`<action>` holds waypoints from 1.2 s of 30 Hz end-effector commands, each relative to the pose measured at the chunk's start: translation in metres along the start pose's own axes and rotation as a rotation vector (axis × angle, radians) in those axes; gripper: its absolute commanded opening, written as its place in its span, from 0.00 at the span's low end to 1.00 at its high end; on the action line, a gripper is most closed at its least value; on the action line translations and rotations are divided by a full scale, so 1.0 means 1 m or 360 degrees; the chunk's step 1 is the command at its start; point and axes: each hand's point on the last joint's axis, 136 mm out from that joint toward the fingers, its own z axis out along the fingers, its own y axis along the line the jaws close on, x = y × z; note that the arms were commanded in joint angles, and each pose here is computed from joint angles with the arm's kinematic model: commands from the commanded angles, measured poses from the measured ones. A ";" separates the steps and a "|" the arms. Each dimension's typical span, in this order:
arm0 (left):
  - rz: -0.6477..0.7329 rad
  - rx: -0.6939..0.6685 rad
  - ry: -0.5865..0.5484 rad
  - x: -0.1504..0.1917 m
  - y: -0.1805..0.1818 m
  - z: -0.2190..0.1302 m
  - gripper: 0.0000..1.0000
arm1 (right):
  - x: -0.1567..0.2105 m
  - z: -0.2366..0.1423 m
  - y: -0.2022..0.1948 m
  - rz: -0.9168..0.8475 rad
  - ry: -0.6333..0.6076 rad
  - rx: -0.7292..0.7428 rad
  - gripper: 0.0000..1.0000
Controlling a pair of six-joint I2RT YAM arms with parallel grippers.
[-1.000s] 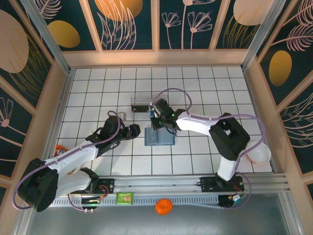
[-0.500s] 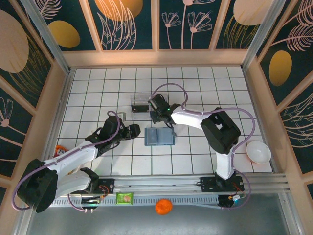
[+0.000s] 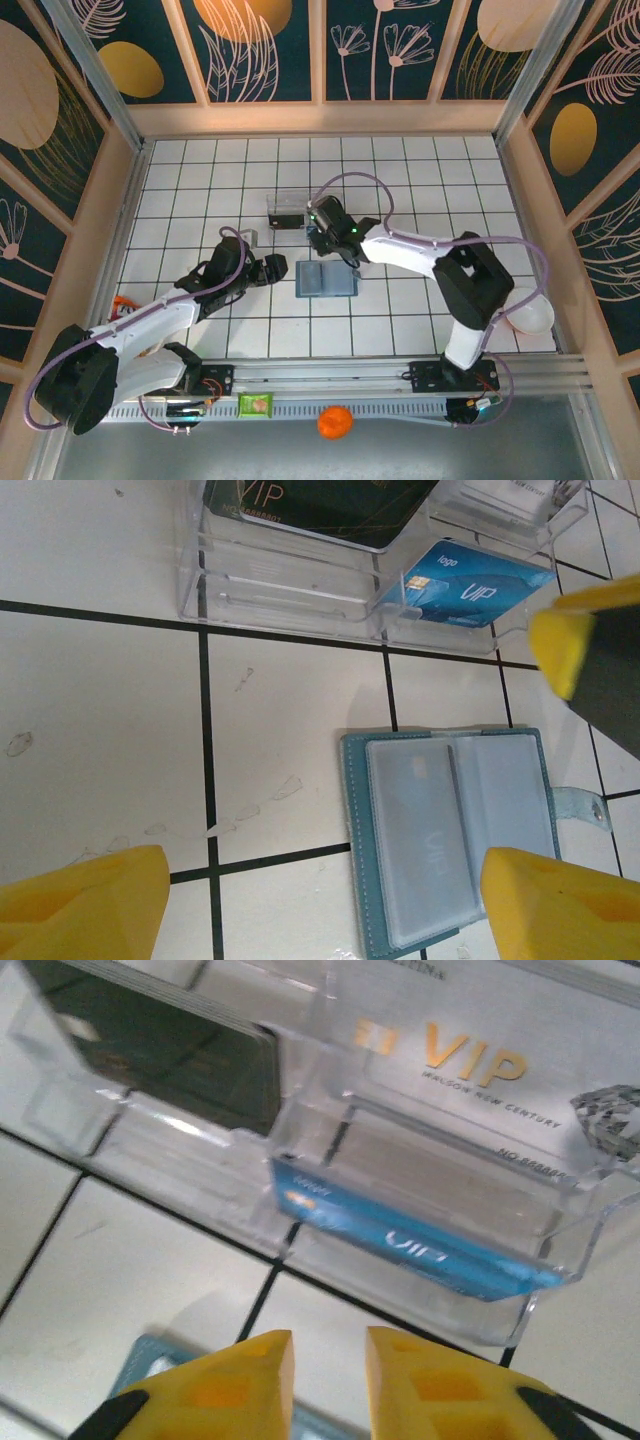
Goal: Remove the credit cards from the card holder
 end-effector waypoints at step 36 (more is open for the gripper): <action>-0.0014 0.0122 0.0061 0.013 -0.005 0.009 0.67 | 0.098 0.006 0.084 -0.0269 0.0198 -0.0245 0.00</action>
